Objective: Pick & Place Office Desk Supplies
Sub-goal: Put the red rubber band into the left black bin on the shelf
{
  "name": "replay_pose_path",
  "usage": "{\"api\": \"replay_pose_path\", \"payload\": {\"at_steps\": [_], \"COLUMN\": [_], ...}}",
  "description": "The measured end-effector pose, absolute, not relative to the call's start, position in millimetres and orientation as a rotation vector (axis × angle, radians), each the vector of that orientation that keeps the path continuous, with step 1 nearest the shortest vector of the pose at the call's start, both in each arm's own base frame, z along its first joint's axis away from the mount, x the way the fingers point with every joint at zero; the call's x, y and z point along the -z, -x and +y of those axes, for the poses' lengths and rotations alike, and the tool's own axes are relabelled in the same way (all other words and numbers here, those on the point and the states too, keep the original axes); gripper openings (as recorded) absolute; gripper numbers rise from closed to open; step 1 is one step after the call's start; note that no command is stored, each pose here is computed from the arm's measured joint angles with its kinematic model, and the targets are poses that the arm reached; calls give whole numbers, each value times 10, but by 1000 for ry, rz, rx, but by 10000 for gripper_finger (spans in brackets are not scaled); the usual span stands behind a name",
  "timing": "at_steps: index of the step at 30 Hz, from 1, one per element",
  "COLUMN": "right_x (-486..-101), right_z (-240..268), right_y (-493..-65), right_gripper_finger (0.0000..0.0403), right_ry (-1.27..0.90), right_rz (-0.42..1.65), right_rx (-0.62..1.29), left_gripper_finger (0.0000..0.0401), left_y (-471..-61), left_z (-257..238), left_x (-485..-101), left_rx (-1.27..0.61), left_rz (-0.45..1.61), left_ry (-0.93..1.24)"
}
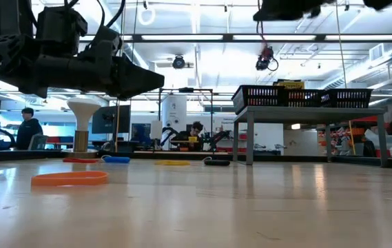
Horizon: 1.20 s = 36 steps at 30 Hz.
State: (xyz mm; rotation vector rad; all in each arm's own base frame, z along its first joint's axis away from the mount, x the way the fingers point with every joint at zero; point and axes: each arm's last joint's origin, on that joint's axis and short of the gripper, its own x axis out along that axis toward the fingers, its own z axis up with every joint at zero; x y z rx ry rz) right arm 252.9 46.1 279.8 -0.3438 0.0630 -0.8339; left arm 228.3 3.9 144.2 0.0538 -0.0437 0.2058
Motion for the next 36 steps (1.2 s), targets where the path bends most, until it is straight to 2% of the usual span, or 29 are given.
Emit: {"api": "replay_pose_path", "payload": {"at_steps": [6,10,17,24,29,36], "right_x": [-3249,-3315,-3093,-2780,-2691,-2721], "right_z": [-180,-662,-1209,-1446,-1487,-1495], "right_y": [-2668,-2644,-2470,-2568,-2610,-2598], "right_gripper_finger": [1,1,0,6,44,123], "right_ry": [345,208,-51,-153,-160,-145], "right_rz": [191,284,432,556,583,573], "right_rx": [1040,1040,1006,934,949,995], "left_gripper_finger": [147,147,146,147,147,147], "left_y": [-2294,-2295,-2295,-2307,-2307,-2308], "left_z": [29,31,33,32,32,32], "left_x": [-1450,-1443,-1443,-1452,-1454,-1461], "left_rx": [-195,-198,-199,-198,-198,-198], "left_rz": [-47,-40,-39,-43,-45,-53], "left_ry": [-48,-47,-56,-56,-50,-39]}}
